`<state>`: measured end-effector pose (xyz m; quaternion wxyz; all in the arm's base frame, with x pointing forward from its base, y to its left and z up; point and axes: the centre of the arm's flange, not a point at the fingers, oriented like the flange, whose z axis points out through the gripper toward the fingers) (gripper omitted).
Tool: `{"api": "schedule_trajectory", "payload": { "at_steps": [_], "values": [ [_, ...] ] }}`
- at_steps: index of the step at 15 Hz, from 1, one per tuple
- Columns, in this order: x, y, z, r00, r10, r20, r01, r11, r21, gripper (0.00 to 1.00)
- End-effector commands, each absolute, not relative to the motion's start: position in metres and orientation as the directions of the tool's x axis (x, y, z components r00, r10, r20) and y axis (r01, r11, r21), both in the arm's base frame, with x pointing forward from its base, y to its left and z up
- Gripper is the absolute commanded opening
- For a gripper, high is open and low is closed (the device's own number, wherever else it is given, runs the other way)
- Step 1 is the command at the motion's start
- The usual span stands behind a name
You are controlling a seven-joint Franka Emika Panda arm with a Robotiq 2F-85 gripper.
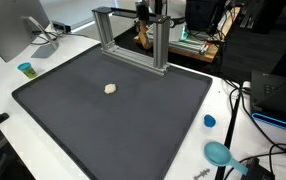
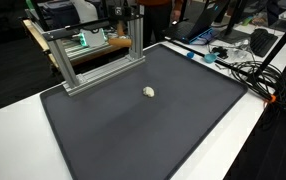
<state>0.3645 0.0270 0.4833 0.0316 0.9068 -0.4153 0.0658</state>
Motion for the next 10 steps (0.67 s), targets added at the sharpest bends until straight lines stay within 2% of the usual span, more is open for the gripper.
{"api": "schedule_trajectory", "payload": {
  "at_steps": [1, 10],
  "values": [
    [0.3677, 0.0214, 0.4736, 0.719, -0.662, 0.210, -0.674, -0.739, -0.021, 1.00],
    [0.3671, 0.0168, 0.4662, 0.716, -0.677, 0.173, -0.689, -0.724, 0.019, 1.00]
  ]
}}
